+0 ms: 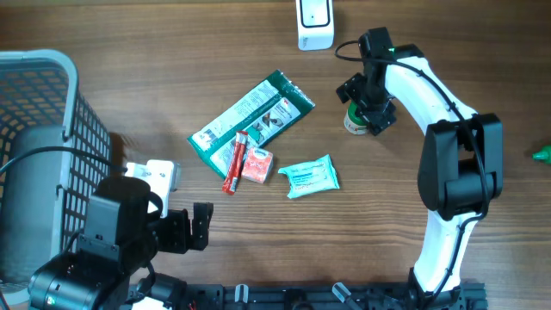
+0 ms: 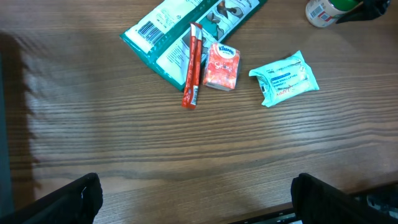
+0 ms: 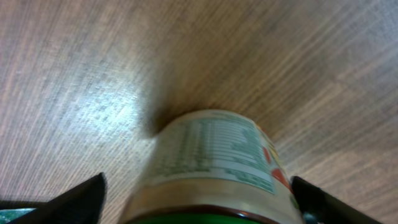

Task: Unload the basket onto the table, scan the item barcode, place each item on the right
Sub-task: 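Carry green-capped jar to the white scanner with right gripper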

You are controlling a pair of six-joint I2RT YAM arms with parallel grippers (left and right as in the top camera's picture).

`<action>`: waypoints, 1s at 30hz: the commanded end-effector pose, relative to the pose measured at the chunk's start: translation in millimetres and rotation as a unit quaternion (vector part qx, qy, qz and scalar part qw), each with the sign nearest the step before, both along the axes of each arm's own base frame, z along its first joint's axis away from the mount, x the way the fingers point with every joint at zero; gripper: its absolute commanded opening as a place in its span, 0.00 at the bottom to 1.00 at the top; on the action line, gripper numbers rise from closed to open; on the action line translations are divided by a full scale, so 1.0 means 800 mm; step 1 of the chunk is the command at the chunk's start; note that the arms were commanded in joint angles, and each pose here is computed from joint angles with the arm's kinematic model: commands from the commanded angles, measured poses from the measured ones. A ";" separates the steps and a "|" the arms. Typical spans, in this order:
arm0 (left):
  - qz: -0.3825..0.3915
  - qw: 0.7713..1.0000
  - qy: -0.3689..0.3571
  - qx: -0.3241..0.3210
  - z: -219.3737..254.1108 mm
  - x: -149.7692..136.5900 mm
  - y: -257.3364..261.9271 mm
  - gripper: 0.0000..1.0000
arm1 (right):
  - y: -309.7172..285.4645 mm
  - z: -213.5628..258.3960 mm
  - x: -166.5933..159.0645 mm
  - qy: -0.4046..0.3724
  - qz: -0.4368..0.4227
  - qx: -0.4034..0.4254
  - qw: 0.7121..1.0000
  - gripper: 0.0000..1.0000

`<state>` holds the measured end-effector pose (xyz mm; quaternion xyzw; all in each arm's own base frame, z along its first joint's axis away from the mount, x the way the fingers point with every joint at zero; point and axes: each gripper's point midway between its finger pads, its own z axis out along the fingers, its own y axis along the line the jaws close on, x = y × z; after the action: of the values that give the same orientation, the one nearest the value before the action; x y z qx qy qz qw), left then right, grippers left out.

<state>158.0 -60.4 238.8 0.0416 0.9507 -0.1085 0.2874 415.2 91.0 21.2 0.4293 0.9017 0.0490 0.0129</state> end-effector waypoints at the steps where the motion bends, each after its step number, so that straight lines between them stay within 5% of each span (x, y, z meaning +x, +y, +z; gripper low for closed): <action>1: -0.003 1.000 -0.007 0.000 0.004 0.000 0.000 1.00 | -0.003 -0.017 -0.013 0.028 -0.010 -0.003 1.000 0.89; 7: -0.003 1.000 -0.007 0.000 0.004 0.000 0.000 1.00 | -0.004 -0.030 -0.017 0.041 -0.009 -0.005 0.999 0.86; 14: -0.003 1.000 -0.007 0.000 0.004 0.000 0.000 1.00 | 0.028 -0.036 -0.017 0.040 0.115 0.075 0.990 0.64; 20: -0.003 1.000 -0.007 0.000 0.004 0.000 0.000 1.00 | 0.089 0.043 -0.067 0.037 0.274 0.277 0.920 0.57; 30: -0.003 1.000 -0.007 0.000 0.004 0.000 0.000 1.00 | 0.181 0.112 -0.203 0.125 0.412 0.352 0.831 0.54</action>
<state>158.0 -60.4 238.8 0.0416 0.9507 -0.1085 0.2874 272.2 212.2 93.1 0.0382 0.9207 0.2795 -0.2696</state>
